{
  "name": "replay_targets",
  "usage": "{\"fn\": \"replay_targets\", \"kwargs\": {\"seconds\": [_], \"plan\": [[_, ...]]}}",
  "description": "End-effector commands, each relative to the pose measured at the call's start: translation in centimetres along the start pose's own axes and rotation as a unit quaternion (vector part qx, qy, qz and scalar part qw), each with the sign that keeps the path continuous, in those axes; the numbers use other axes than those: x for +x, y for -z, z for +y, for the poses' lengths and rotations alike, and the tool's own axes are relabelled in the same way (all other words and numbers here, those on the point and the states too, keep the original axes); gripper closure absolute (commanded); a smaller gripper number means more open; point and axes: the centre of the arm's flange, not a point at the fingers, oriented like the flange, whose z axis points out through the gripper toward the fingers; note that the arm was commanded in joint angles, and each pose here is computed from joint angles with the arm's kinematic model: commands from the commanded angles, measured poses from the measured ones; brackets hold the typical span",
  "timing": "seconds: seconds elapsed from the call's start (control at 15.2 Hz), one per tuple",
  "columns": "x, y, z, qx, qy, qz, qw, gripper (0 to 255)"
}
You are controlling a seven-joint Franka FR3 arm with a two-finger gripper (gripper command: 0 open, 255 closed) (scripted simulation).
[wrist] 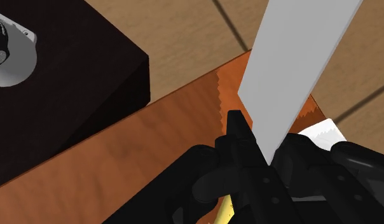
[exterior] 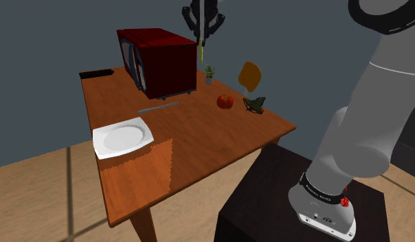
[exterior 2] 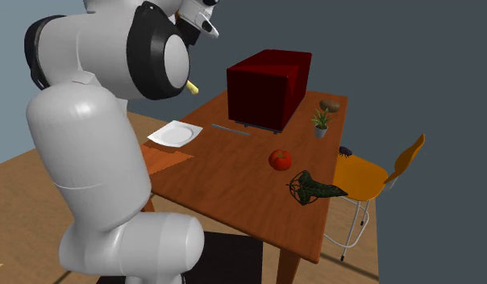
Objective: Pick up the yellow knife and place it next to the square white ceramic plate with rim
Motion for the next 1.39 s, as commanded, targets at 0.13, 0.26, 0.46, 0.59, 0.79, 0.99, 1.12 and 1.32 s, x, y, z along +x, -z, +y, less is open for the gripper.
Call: {"fn": "replay_targets", "kwargs": {"seconds": [0.13, 0.26, 0.46, 0.59, 0.79, 0.99, 1.12, 1.32], "plan": [[-2.2, -2.0, -4.5, 0.001, 0.0, 0.0, 1.0, 255], [-3.2, -3.0, -6.7, 0.001, 0.0, 0.0, 1.0, 255], [-4.7, -4.5, -10.0, 0.001, 0.0, 0.0, 1.0, 255], [-5.8, -5.5, -12.3, 0.001, 0.0, 0.0, 1.0, 255], [-7.3, -7.0, -15.6, 0.001, 0.0, 0.0, 1.0, 255], [-8.8, -8.5, -18.9, 0.001, 0.0, 0.0, 1.0, 255], [-9.8, -9.5, -21.1, 0.001, -0.001, 0.0, 1.0, 255], [-10.5, -11.0, -23.3, 0.001, 0.0, 0.0, 1.0, 255]]}}
